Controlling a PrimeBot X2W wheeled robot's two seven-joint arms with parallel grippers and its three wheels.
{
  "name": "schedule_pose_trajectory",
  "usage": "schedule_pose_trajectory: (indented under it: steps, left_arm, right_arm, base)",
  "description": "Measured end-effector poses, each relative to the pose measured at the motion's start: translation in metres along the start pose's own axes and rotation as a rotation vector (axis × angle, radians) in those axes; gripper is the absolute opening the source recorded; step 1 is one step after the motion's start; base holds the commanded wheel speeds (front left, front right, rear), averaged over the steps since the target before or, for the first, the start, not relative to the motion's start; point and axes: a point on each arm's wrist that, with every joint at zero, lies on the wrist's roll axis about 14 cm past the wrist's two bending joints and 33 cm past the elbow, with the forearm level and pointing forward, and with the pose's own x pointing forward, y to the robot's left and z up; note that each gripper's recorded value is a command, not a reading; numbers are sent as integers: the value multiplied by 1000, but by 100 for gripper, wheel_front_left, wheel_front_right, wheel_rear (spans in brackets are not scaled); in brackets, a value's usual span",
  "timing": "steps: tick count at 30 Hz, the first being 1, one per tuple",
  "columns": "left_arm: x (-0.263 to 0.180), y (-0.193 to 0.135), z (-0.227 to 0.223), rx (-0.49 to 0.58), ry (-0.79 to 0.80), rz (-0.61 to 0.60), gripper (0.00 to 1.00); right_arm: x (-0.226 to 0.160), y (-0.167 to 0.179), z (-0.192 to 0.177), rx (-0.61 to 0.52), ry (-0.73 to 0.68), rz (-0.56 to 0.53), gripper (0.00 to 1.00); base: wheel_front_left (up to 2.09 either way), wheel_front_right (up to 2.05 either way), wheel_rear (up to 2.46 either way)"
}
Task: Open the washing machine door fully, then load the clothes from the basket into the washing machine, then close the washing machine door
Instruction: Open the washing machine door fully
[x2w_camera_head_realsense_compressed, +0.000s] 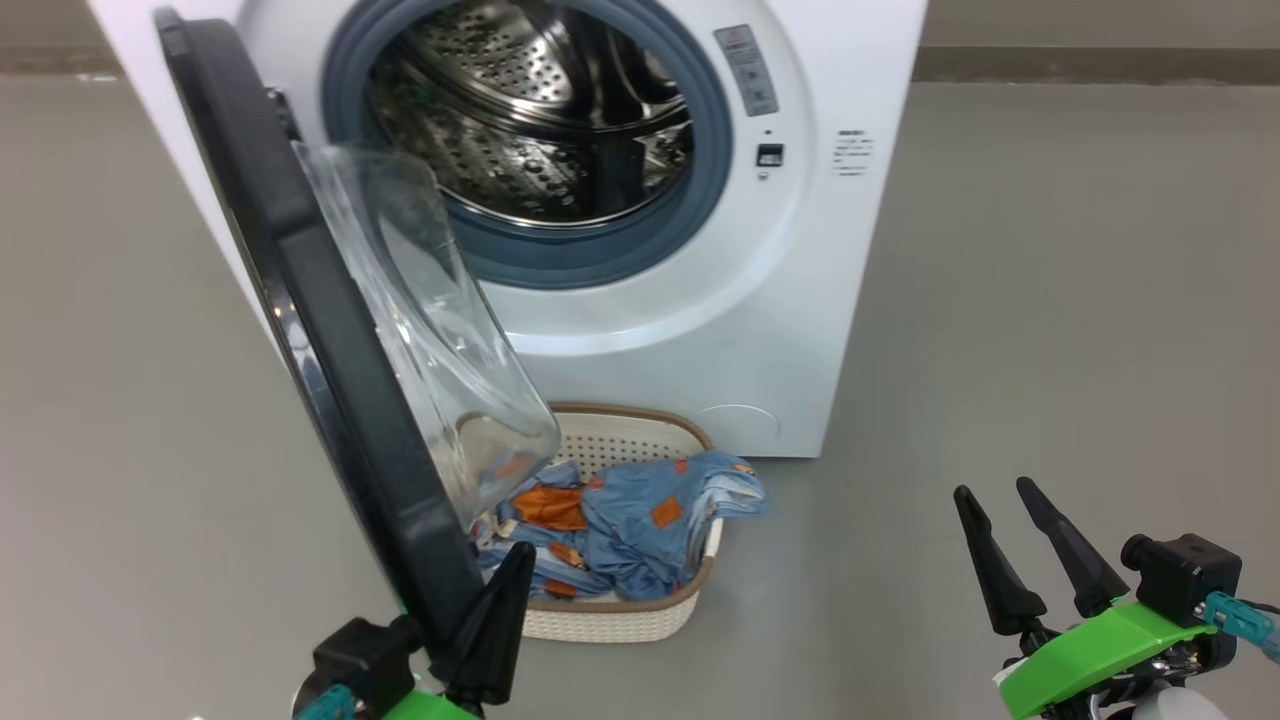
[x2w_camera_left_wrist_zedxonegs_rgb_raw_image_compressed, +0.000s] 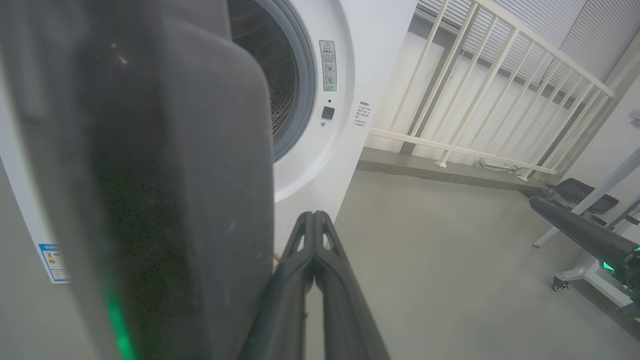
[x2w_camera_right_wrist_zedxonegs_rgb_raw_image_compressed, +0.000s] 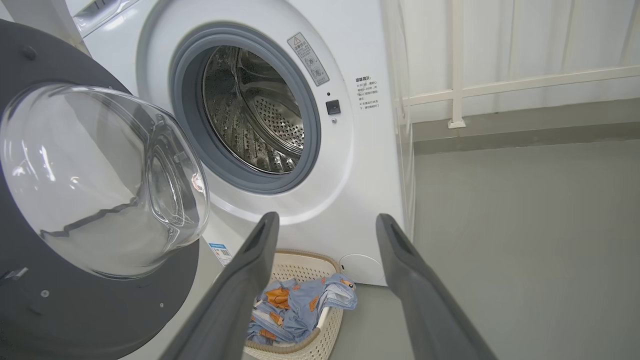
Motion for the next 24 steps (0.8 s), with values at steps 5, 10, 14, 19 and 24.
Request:
schedule_pose_trajectory:
  steps: [5, 10, 14, 19, 24]
  left_arm:
    - [-12, 15, 6, 18, -13, 48, 0]
    - [-24, 34, 13, 41, -23, 112, 0]
    - [-35, 53, 21, 61, -34, 177, 0]
    - [-53, 82, 31, 90, -44, 274, 0]
    - [-73, 116, 44, 126, -44, 380, 0]
  right_arm:
    - [8, 13, -4, 10, 8, 36, 100]
    - [17, 27, -8, 15, 17, 76, 100]
    - [24, 39, -11, 19, 25, 110, 100]
    - [32, 55, -16, 30, 34, 151, 100]
    - [39, 70, -21, 43, 45, 188, 100]
  base:
    - [0, 0, 0]
    - [0, 0, 0]
    - [0, 0, 0]
    - [0, 0, 0]
    - [0, 0, 0]
